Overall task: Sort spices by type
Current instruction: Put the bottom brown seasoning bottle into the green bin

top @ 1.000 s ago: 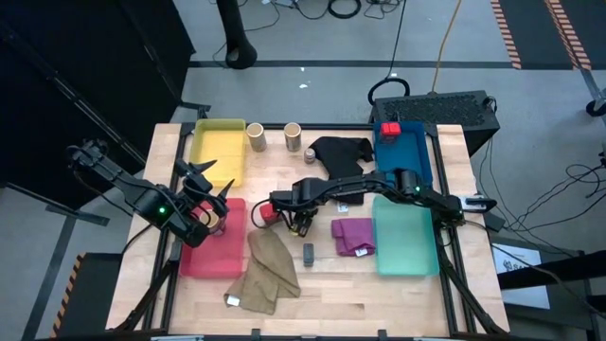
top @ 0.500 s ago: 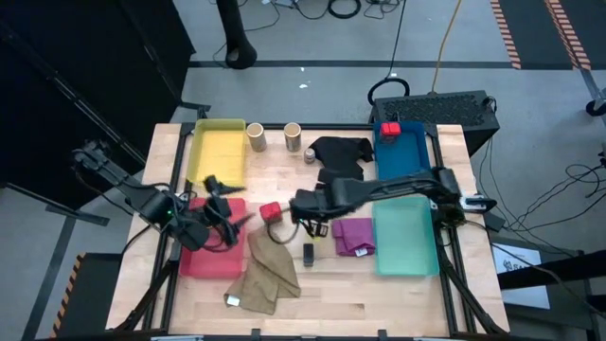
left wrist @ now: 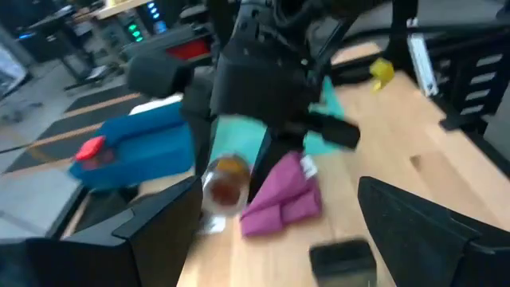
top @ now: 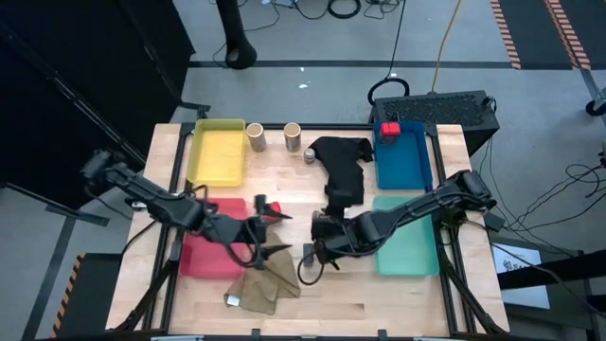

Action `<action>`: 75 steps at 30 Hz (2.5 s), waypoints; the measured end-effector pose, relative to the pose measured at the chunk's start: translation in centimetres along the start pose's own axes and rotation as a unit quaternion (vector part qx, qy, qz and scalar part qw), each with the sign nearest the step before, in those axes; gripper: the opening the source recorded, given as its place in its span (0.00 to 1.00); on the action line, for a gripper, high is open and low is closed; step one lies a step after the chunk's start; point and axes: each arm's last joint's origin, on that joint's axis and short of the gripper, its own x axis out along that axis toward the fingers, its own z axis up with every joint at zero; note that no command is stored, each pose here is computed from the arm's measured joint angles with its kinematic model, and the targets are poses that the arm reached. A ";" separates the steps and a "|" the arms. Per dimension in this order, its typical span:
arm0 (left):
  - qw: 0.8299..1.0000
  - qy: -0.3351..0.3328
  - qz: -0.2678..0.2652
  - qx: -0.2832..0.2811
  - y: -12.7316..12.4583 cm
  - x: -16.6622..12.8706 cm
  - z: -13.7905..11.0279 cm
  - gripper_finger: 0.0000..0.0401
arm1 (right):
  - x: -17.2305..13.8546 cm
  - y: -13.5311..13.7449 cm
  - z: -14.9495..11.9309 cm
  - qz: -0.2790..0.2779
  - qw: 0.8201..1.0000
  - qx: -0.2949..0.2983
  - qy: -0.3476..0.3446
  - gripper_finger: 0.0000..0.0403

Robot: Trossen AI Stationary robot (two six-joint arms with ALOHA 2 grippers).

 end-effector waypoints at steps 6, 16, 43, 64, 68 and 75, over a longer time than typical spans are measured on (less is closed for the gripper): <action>1.000 -0.007 -0.013 -0.018 1.3 4.1 -1.6 0.85 | -0.3 0.6 0.1 -0.003 1.000 0.002 -0.020 0.39; 0.999 0.021 -0.004 -0.044 3.8 7.6 -4.3 0.85 | -0.4 0.6 0.1 -0.001 1.000 0.003 -0.023 0.39; 0.998 0.010 -0.043 -0.043 3.8 8.4 -4.8 0.50 | -0.4 0.7 0.3 0.018 0.999 0.008 -0.028 0.39; 0.999 0.019 0.016 -0.042 4.2 8.4 -4.9 0.50 | -2.3 -0.8 -0.6 0.010 0.999 0.048 -0.006 0.58; 0.999 -0.009 0.022 -0.045 4.3 8.3 -5.0 0.50 | -4.7 -2.2 -1.5 0.009 0.998 0.067 -0.005 0.58; 0.988 -0.136 -0.055 -0.053 4.1 6.8 -4.9 0.50 | -9.5 -1.9 -4.4 -0.009 0.991 0.095 -0.099 0.58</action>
